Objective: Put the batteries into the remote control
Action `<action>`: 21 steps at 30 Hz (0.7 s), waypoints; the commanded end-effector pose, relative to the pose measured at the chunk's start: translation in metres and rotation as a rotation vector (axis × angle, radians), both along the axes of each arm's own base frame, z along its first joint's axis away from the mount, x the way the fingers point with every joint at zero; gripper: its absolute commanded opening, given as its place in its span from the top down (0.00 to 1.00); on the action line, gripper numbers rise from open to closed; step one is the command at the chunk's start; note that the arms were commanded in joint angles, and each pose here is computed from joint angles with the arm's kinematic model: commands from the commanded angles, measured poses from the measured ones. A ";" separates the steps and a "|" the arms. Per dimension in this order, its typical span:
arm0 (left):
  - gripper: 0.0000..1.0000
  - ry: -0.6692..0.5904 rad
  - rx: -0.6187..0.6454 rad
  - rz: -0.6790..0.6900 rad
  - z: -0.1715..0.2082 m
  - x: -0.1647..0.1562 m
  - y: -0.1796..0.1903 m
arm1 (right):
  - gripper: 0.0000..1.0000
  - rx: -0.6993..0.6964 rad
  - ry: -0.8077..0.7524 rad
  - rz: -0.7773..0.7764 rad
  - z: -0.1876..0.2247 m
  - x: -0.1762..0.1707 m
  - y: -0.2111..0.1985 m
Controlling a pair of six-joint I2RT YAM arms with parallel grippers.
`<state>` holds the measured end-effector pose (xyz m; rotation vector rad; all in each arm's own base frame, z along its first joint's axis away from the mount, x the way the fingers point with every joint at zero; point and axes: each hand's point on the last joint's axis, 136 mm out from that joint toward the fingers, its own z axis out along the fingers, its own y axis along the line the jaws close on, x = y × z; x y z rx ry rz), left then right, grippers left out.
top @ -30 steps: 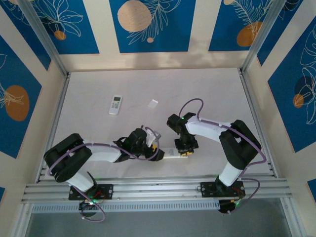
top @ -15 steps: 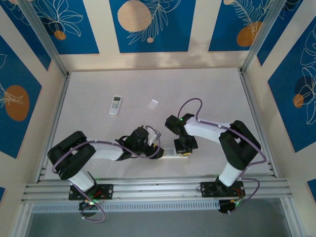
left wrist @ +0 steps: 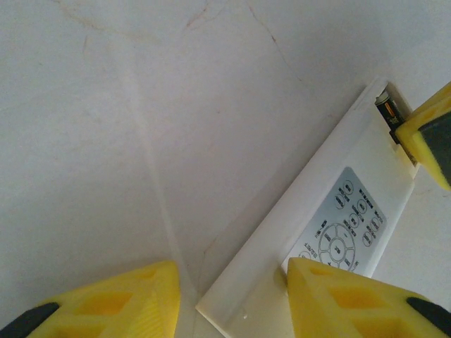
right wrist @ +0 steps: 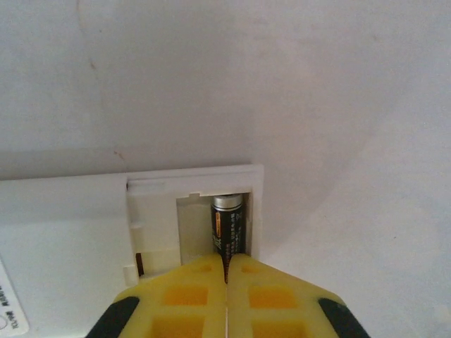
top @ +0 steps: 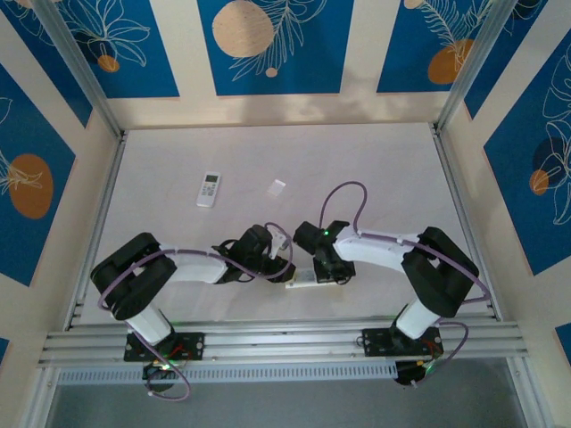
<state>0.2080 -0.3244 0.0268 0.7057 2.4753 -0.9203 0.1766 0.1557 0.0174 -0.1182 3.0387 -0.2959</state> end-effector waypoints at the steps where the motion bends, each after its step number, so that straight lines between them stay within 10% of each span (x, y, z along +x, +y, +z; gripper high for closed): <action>1: 0.55 0.070 0.093 0.015 -0.033 -0.009 0.017 | 0.85 -0.044 -0.045 -0.034 -0.028 -0.002 -0.004; 18: 0.43 -0.098 0.103 0.167 0.036 0.018 0.046 | 0.69 0.152 -0.240 -0.036 0.081 0.050 0.020; 21: 0.43 -0.175 0.165 0.263 0.069 0.047 0.075 | 0.51 0.264 -0.324 -0.130 0.101 0.068 0.019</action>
